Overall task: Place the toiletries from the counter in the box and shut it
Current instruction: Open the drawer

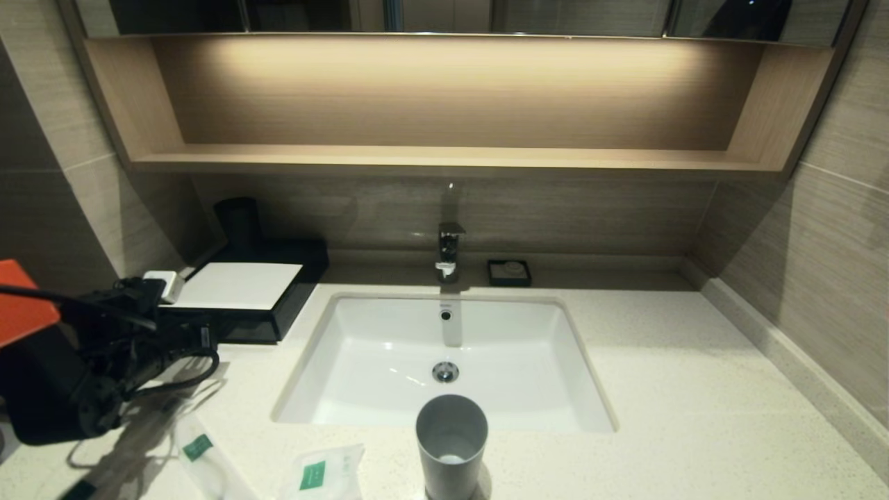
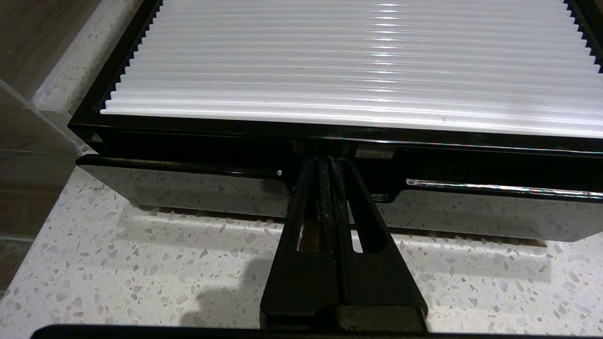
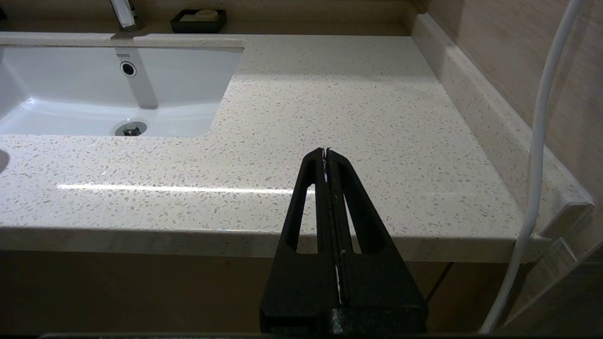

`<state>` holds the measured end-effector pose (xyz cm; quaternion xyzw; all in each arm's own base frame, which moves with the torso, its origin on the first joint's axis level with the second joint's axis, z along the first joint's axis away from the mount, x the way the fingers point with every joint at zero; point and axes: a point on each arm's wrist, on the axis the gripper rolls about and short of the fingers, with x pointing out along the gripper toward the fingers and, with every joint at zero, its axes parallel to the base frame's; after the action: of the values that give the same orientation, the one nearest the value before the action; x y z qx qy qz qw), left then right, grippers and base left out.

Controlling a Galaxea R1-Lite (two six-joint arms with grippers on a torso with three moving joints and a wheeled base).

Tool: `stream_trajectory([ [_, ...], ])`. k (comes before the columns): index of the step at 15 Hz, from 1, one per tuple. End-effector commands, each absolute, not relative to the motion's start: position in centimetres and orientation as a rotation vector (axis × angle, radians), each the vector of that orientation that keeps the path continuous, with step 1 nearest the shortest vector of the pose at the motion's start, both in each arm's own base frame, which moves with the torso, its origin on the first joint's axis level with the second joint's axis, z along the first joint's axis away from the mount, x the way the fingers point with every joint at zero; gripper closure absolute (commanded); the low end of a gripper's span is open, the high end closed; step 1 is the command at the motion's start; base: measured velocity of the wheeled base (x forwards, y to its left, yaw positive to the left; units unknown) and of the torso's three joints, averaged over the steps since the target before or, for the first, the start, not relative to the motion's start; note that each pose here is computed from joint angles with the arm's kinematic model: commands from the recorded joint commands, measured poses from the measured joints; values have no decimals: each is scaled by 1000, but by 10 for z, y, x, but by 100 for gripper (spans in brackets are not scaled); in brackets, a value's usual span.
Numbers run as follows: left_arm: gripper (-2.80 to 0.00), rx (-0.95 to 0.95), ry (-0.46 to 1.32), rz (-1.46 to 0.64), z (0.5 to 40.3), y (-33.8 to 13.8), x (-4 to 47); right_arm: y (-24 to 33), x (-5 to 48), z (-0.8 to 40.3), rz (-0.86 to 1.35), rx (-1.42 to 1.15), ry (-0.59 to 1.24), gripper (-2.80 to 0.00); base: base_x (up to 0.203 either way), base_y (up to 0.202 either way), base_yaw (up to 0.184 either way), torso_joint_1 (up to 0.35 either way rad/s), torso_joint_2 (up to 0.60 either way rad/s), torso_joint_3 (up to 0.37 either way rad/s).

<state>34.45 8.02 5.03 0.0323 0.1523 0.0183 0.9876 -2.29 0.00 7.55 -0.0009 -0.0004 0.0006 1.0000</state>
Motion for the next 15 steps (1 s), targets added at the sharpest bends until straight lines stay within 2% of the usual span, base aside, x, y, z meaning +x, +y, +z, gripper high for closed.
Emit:
stream_trajectory([
  [1,0,67,303,34,49,80,345,0,-23,75,2,-3,0,0,0,0,0,0,0,0],
  [15,0,65,301,31,46,79,351,0,-23,75,2,-3,0,0,0,0,0,0,0,0],
])
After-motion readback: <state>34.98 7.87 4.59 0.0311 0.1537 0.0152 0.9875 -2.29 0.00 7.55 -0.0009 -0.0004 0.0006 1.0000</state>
